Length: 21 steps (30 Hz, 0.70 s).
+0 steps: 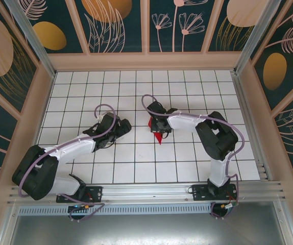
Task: Fold a paper plane with a square sheet of paper (pick it up from the middle)
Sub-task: Move a paper plane to the center of the table.
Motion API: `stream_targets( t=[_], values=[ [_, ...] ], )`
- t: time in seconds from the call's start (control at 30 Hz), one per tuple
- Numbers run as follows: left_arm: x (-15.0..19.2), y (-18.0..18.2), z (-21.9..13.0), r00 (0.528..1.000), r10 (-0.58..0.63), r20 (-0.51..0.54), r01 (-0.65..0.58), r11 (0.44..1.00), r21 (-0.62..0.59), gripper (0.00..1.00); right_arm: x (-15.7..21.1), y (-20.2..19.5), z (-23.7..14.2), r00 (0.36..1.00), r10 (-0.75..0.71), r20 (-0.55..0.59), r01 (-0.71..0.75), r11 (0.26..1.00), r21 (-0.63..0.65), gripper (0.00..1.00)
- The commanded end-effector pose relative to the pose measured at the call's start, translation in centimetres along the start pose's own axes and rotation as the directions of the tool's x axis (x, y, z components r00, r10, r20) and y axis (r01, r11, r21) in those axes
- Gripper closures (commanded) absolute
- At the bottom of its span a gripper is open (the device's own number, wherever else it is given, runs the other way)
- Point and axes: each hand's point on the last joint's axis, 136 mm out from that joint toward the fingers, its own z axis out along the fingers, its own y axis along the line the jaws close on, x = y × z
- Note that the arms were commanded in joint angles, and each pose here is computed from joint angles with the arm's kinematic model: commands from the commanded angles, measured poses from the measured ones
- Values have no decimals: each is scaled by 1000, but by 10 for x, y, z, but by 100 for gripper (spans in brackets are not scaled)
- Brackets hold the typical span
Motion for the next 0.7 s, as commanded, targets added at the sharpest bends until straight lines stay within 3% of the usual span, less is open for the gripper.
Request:
stream_targets(
  t=[0.0, 0.3, 0.67],
  values=[
    [-4, 10, -4, 1000, 20, 22, -19, 999, -31, 2, -10, -10, 6, 999, -34, 10, 33, 995, 92, 93],
    [-1, 12, -4, 1000, 28, 11, -28, 999, -24, 1, -82, -1, 23, 997, -22, 70, 22, 1000, 3, 93],
    [3, 13, 0, 999, 39, -2, -39, 999, -25, 1, -99, -15, 49, 999, -46, 24, 45, 998, 34, 82]
  ],
)
